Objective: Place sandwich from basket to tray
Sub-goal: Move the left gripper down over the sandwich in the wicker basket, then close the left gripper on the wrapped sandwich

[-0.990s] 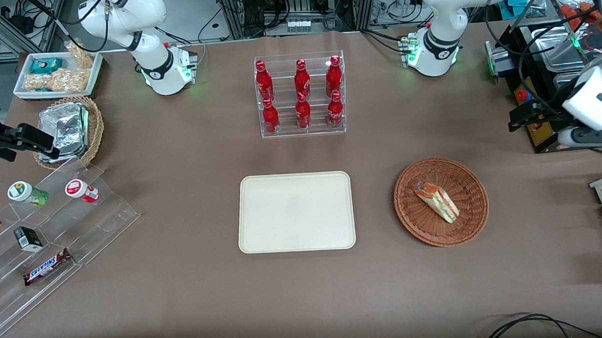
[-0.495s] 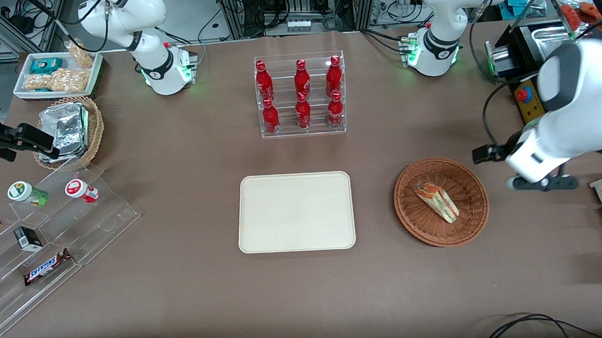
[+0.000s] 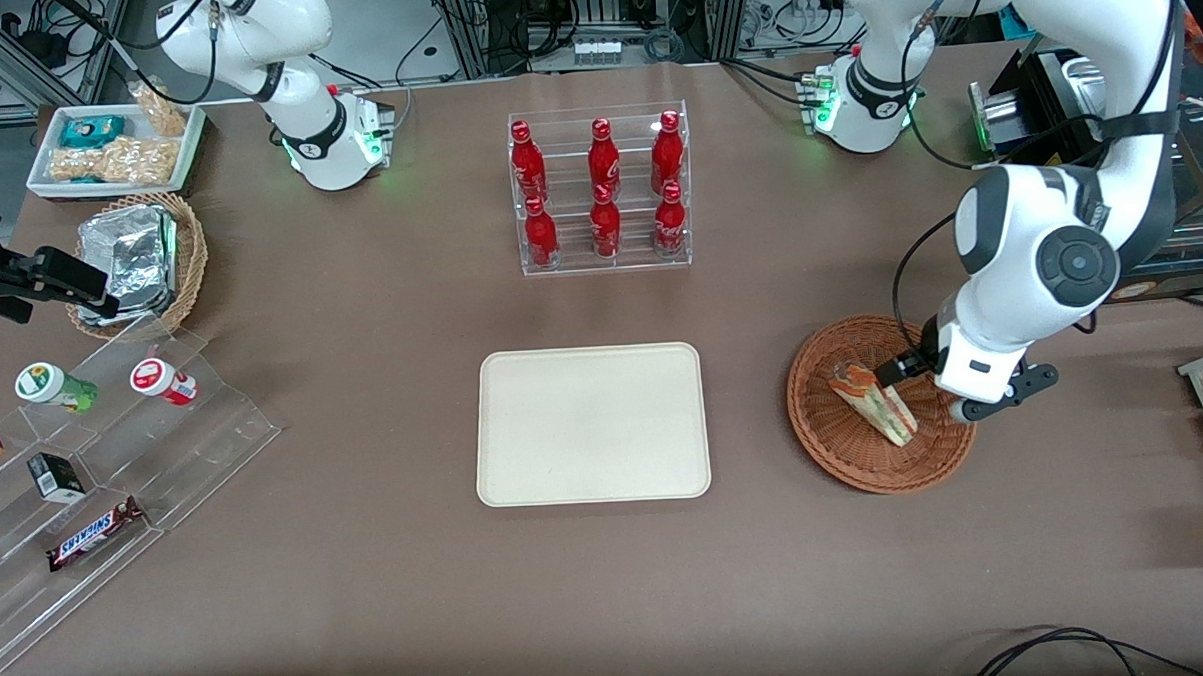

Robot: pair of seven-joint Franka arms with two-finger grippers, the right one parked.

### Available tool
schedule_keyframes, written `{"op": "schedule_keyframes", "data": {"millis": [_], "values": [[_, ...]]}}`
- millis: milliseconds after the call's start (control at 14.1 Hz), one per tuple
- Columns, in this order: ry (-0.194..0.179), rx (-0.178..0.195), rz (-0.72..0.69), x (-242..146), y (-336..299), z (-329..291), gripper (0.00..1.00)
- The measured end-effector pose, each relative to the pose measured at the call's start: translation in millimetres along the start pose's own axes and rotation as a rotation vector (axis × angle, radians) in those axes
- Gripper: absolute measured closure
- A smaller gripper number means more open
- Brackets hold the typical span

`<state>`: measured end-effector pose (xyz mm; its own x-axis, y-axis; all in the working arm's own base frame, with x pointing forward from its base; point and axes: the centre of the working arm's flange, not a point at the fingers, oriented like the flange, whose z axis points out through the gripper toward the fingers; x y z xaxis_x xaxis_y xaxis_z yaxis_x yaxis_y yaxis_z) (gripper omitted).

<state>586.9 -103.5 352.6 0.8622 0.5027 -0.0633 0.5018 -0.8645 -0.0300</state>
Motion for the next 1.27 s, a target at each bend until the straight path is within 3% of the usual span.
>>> {"op": "schedule_keyframes", "data": {"millis": [283,566,707,848,990,1131,1273], "values": [[0.021,0.022,-0.310,-3,21,47,0.00],[0.017,0.056,-0.368,-2,28,96,0.00],[0.011,0.064,-0.374,0,27,104,0.16],[0.015,0.062,-0.376,2,27,101,0.39],[-0.004,0.090,-0.376,1,26,97,0.59],[-0.034,0.137,-0.377,1,27,78,0.70],[-0.032,0.143,-0.346,1,39,47,0.74]]}}
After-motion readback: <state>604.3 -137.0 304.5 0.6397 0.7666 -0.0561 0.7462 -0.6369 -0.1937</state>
